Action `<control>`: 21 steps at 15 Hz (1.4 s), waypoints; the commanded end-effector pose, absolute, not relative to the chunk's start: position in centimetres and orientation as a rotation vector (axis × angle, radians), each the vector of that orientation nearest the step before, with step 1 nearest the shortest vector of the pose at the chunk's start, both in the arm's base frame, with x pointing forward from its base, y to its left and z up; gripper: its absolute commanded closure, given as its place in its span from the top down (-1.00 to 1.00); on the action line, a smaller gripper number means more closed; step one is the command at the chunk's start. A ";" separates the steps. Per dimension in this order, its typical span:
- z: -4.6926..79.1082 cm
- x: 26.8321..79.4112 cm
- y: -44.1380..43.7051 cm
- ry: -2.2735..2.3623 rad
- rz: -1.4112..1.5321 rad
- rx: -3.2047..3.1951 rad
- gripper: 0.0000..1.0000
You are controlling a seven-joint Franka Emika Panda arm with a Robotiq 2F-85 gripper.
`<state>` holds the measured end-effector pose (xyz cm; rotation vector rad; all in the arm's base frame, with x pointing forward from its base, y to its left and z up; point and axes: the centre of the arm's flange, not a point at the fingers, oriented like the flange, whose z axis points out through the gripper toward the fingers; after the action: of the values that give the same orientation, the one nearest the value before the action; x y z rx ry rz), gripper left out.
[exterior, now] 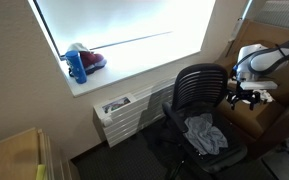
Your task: Remove the grey shirt from the backrest of the black chair then place it on the right side of the sofa
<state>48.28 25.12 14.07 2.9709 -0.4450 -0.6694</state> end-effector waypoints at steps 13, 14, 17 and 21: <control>-1.1 45.9 30.2 -0.510 -0.350 2.937 1.00; -1.6 45.8 30.6 -0.505 -0.341 2.933 1.00; -0.6 46.7 29.4 -0.557 -0.347 2.876 1.00; -4.6 48.7 27.2 -0.653 -0.239 2.871 1.00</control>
<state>47.61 28.47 -2.03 2.8751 -0.6088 -0.3058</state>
